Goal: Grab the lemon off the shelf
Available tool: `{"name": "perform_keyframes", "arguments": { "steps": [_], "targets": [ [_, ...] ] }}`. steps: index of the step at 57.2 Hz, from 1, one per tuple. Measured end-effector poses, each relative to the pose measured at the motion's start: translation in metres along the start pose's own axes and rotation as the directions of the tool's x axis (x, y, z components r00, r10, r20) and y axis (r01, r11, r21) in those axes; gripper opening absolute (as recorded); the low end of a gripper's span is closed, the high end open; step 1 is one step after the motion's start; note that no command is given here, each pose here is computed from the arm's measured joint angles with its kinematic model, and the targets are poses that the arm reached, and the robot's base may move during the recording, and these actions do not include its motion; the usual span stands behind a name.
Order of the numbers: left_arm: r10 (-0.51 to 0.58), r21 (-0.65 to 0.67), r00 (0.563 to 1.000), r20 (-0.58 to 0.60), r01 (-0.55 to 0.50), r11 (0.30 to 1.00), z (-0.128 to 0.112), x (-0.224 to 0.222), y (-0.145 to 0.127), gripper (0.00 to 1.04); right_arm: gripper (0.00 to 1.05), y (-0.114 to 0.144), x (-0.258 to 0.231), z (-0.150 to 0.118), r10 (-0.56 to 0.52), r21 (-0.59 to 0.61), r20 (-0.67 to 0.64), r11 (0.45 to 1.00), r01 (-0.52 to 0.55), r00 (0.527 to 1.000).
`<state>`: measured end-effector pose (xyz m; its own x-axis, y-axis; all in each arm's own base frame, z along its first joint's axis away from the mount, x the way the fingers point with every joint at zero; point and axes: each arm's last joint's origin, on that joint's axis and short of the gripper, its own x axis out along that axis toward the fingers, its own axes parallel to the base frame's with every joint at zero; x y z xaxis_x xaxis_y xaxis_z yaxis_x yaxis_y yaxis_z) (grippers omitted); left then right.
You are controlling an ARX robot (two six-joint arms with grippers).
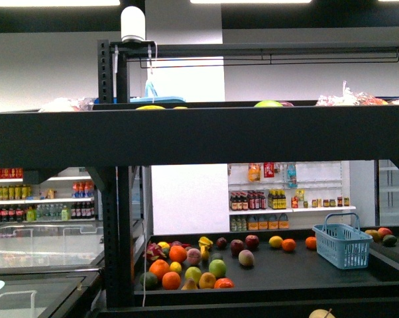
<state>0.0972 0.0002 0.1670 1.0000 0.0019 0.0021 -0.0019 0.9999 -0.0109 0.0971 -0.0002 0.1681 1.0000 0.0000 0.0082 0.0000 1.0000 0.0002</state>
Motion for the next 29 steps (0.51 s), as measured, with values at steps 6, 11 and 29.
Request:
{"name": "perform_keyframes", "arguments": {
  "steps": [6, 11, 29],
  "targets": [
    [0.000, 0.000, 1.000, 0.000, 0.000, 1.000, 0.0000, 0.0000, 0.0000, 0.82, 0.97, 0.0000, 0.0000, 0.0000, 0.000, 0.000, 0.000, 1.000, 0.000, 1.000],
    [0.000, 0.000, 1.000, 0.000, 0.000, 1.000, 0.0000, 0.0000, 0.0000, 0.97, 0.97, 0.0000, 0.0000, 0.0000, 0.000, 0.000, 0.000, 1.000, 0.000, 1.000],
    [0.000, 0.002, 1.000, 0.000, 0.000, 1.000, 0.0000, 0.0000, 0.0000, 0.97, 0.97, 0.0000, 0.0000, 0.0000, 0.000, 0.000, 0.000, 1.000, 0.000, 1.000]
  ]
}}
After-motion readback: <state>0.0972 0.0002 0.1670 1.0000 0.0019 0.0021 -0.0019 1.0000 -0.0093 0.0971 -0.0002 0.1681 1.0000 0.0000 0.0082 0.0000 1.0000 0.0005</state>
